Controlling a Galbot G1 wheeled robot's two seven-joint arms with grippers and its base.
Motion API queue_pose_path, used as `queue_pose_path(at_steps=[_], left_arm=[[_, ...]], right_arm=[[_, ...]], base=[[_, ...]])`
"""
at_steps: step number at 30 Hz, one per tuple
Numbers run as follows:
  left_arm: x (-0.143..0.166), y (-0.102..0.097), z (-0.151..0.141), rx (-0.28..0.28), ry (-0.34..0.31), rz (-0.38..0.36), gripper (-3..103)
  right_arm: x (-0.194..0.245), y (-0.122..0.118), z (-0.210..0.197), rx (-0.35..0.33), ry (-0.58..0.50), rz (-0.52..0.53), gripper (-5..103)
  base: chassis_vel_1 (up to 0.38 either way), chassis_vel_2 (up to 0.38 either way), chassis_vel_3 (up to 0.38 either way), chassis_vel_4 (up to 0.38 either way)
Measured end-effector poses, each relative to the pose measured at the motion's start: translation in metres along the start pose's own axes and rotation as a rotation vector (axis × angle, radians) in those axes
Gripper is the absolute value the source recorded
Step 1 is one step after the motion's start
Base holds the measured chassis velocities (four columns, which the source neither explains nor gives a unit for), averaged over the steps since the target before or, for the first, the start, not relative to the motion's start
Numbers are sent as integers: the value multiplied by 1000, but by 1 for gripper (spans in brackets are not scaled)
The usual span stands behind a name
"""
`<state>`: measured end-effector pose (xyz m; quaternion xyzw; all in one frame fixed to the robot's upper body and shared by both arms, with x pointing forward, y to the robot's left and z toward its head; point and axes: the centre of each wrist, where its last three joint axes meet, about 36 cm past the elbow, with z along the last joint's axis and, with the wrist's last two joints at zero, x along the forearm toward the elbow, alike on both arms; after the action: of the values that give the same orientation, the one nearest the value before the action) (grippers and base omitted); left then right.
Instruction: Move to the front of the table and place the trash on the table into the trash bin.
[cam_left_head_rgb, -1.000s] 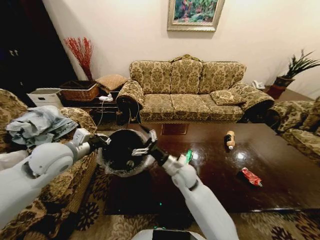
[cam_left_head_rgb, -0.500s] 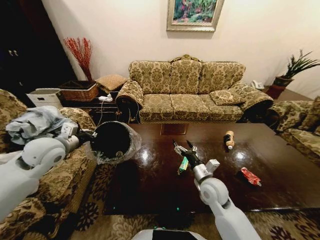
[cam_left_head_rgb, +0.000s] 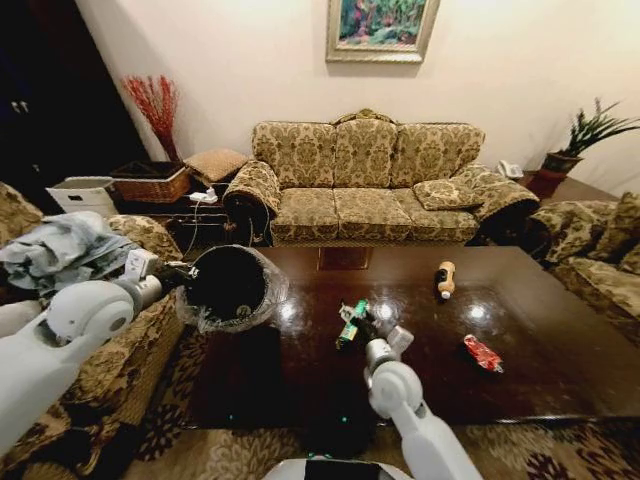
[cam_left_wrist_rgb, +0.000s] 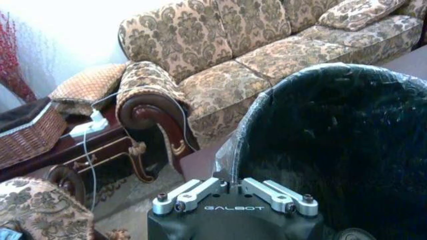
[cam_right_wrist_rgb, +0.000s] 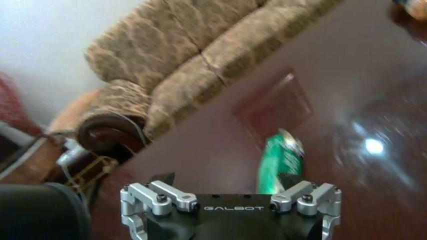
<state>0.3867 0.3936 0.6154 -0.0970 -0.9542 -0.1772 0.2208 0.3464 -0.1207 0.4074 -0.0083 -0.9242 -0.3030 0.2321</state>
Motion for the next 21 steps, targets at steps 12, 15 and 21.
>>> queue_pose_path(at_steps=[12,15,21], left_arm=[[-3,-1,5,0,6,0,0],[-4,-1,6,2,4,2,0],[-4,-2,7,7,1,6,0]], right_arm=[[-53,-13,41,-15,107,87,100],[-61,-11,43,-48,126,90,100],[-83,-16,55,-28,134,114,100]], base=[[4,2,-2,-3],[0,0,0,0],[0,0,0,0]])
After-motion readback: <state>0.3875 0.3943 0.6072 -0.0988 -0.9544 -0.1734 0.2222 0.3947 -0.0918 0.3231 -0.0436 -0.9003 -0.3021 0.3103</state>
